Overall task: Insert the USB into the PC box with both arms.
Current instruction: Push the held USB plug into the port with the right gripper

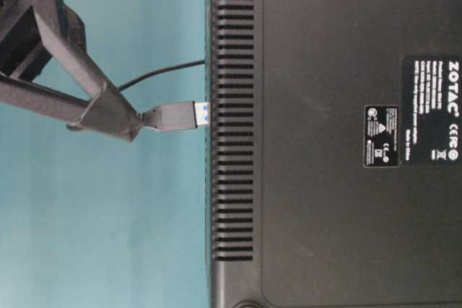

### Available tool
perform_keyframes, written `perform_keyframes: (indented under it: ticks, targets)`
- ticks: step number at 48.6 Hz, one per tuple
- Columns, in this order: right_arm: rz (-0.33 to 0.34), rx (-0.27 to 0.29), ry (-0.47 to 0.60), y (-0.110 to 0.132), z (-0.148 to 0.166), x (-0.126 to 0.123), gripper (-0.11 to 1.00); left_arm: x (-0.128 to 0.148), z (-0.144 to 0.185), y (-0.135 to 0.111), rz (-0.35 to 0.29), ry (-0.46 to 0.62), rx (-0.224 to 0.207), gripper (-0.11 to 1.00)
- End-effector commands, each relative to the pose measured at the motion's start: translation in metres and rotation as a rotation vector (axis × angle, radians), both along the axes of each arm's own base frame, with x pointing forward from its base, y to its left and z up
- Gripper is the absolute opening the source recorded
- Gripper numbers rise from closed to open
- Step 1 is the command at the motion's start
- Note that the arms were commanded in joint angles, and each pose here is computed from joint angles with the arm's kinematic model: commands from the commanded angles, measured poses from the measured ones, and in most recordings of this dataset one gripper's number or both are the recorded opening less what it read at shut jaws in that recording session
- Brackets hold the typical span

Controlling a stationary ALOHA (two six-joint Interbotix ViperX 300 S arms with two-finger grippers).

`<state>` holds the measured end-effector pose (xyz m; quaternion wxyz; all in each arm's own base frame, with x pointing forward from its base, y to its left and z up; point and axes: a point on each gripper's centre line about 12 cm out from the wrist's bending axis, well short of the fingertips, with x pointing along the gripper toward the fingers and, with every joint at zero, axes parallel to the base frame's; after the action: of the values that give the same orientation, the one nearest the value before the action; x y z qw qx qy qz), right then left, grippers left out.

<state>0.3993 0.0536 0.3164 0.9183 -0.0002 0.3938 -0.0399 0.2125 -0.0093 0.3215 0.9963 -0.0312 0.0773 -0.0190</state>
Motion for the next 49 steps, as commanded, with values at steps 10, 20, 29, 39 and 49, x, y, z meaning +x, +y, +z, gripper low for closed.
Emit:
perform_keyframes:
  ticks: [10, 20, 29, 39, 49]
  targets:
    - [-0.008, 0.017, -0.067, -0.0054, 0.0169, -0.0058, 0.53, 0.0015, 0.0071, -0.0017, -0.008, -0.022, 0.001, 0.0]
    - [-0.018, 0.012, -0.048, -0.0067, 0.018, -0.0082, 0.52, 0.0015, 0.0071, -0.0017, -0.008, -0.022, 0.001, 0.0]
    - [-0.015, 0.018, -0.056, -0.006, 0.0177, -0.0076, 0.5, 0.0015, 0.0065, -0.0017, -0.008, -0.02, 0.002, 0.0]
    - [-0.008, 0.03, -0.07, -0.004, 0.0184, -0.0065, 0.43, 0.0014, 0.0058, -0.0017, -0.008, -0.018, 0.001, 0.0]
    - [0.001, 0.036, -0.066, 0.0001, 0.0176, -0.0073, 0.23, 0.0013, 0.0044, -0.0017, -0.008, -0.014, 0.001, 0.0]
